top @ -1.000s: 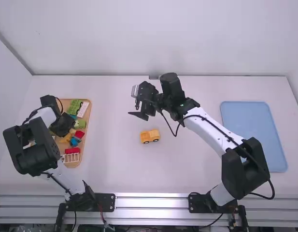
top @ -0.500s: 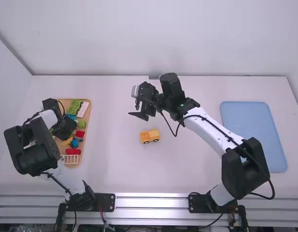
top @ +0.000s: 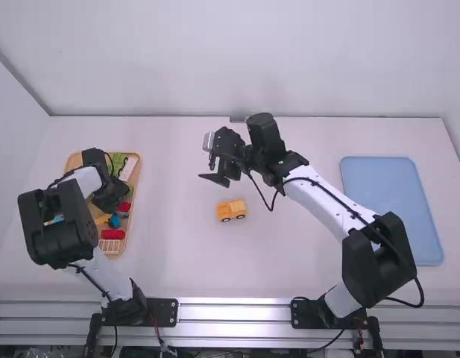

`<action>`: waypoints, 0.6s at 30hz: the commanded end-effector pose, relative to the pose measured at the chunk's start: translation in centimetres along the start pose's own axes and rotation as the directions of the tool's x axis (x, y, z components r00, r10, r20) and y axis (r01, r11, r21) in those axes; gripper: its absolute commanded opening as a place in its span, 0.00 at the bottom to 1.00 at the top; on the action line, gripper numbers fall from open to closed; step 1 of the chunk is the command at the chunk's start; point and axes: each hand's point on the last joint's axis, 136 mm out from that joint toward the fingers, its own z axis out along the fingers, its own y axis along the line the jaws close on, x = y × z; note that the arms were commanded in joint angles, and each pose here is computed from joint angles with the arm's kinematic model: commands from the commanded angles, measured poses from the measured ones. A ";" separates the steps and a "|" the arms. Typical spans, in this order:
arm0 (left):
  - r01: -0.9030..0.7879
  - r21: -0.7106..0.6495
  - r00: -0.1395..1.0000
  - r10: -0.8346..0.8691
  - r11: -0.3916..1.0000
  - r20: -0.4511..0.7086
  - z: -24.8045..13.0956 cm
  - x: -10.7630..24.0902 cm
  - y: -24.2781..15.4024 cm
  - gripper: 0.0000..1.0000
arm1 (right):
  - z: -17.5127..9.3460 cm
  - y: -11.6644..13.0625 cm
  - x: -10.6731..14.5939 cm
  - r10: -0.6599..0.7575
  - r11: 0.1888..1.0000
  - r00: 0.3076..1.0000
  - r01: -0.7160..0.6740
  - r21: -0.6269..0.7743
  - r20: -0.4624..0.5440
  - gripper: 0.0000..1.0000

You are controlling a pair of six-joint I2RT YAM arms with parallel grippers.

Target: Assemble lego blocks to make yellow taxi

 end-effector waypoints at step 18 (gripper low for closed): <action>0.072 -0.003 0.997 -0.072 0.997 0.019 1.0 0.1 0.4 0.42 | -0.3 -0.6 -0.9 -0.010 1.000 1.000 0.010 0.007 0.011 0.99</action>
